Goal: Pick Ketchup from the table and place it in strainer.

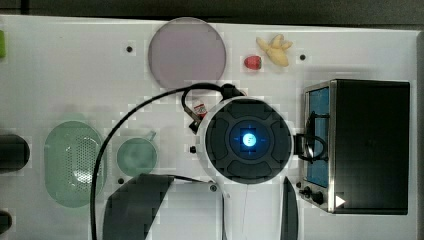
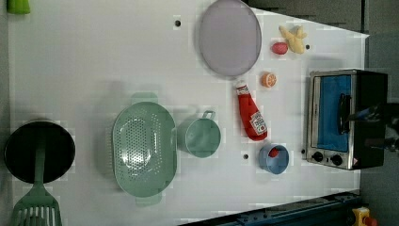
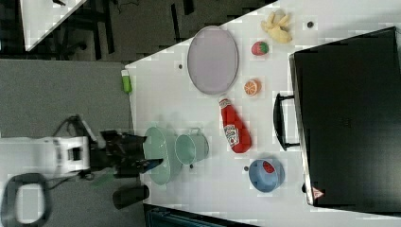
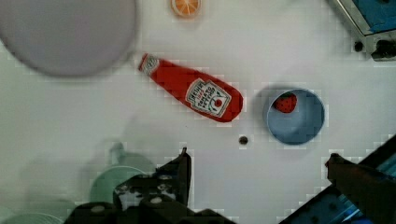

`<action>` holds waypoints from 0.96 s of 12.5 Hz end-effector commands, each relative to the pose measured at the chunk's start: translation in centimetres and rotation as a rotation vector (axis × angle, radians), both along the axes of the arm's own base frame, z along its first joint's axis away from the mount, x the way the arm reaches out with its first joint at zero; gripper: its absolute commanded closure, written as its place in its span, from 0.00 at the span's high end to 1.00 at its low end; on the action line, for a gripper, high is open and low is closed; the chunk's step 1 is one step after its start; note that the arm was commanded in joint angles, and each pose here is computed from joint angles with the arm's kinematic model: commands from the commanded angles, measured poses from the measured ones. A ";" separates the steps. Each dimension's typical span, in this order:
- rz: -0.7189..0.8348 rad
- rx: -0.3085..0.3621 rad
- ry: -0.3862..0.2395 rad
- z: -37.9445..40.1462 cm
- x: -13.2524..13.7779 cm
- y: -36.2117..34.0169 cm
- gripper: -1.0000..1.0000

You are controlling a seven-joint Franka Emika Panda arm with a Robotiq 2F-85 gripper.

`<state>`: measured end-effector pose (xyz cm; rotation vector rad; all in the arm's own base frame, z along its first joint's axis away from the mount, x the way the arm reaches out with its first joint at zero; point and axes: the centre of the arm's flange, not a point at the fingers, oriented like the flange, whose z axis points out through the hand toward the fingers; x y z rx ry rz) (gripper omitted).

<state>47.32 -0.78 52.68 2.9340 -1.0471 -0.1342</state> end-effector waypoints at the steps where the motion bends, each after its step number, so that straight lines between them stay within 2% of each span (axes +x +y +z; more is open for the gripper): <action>1: 0.270 0.037 0.050 -4.9 -0.2 -0.3 1.00; 3: 0.446 0.054 0.055 -8.2 -0.9 0.2 1.00; 6: 0.677 0.063 0.024 -12.8 -1.8 1.0 1.00; 10: 0.862 0.064 -0.029 -18.3 -1.4 1.1 1.00; 12: 0.883 0.068 -0.044 -20.9 -0.6 1.1 1.00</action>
